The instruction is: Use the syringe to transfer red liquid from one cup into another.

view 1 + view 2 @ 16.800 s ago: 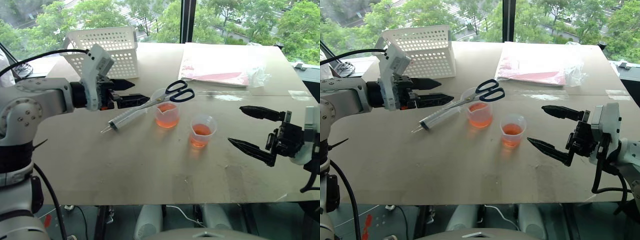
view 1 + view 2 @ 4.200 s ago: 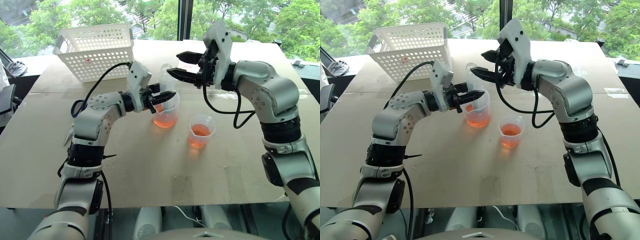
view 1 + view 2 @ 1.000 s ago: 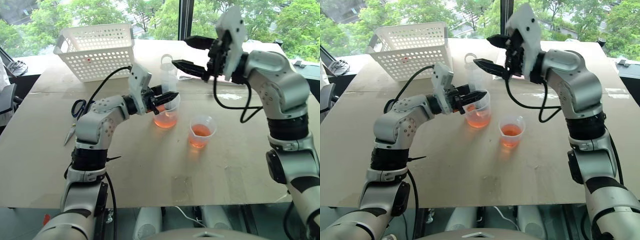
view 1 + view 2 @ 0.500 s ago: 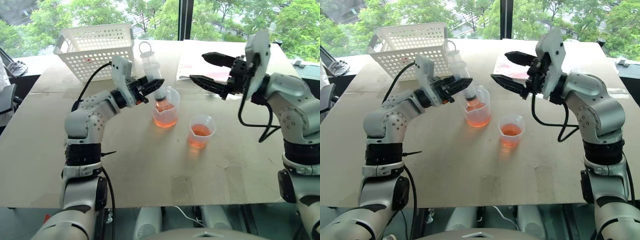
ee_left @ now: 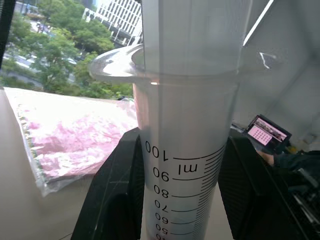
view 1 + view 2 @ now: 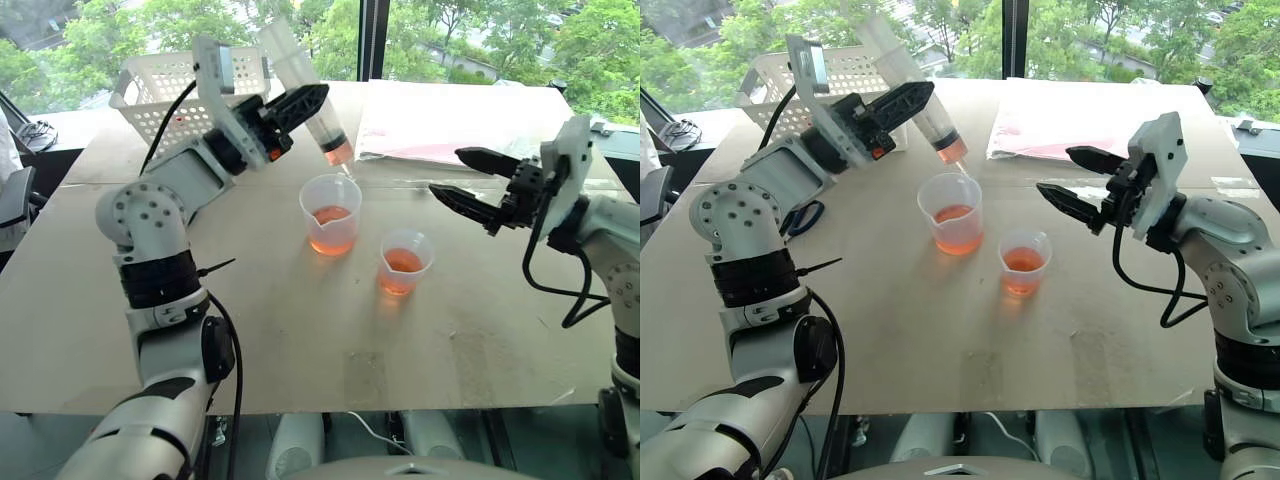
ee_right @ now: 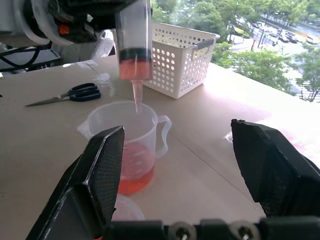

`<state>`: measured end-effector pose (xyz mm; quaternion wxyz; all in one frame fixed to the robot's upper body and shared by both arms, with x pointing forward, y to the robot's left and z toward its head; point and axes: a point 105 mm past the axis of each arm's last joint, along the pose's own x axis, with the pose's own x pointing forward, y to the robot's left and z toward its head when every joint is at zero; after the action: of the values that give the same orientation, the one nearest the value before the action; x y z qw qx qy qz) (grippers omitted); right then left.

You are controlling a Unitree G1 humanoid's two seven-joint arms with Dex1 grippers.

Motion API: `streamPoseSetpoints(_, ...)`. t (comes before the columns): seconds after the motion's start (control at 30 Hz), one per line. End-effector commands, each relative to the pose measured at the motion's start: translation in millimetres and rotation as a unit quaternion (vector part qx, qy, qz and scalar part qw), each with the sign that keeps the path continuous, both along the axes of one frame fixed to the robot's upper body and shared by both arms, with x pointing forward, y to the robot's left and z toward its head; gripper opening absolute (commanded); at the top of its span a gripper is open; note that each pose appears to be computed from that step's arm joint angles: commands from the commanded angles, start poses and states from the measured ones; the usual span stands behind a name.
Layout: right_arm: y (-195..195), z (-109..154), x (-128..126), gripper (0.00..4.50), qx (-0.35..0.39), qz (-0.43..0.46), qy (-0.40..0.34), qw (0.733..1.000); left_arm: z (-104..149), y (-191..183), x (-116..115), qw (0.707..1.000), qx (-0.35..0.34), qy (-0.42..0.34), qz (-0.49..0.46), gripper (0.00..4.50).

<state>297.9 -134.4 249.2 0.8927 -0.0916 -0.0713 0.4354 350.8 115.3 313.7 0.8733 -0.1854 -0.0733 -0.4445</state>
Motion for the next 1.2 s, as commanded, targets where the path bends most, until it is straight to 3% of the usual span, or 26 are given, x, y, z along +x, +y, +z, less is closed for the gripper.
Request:
streamPoseSetpoints(0.03, -10.5, 18.9, -10.3, 3.66, -0.002, -0.027, -0.04, 0.999, 16.1, -28.8, -27.8, 0.995, 0.033, -0.058, -0.072, 1.44)
streamPoseSetpoints(0.23, -18.7, 23.6, -23.5, 3.66, -0.022, -0.047, -0.053, 0.997, -18.1, -63.0, -54.9, 0.975, 0.113, -0.093, -0.169, 1.44)
streamPoseSetpoints(0.53, -19.5, 35.6, -41.6, 3.66, -0.036, -0.035, -0.046, 0.998, -58.0, -84.3, -63.2, 0.942, 0.194, -0.15, -0.231, 1.44)
streamPoseSetpoints(0.7, -9.5, 44.8, -51.4, 3.66, -0.037, -0.001, -0.025, 0.999, -65.3, -90.7, -58.8, 0.932, 0.214, -0.176, -0.232, 1.44)
streamPoseSetpoints(1.2, 25.9, 70.5, -30.2, 3.66, -0.036, -0.036, -0.014, 0.999, -64.3, -107.1, -50.4, 0.922, 0.249, -0.188, -0.228, 1.44)
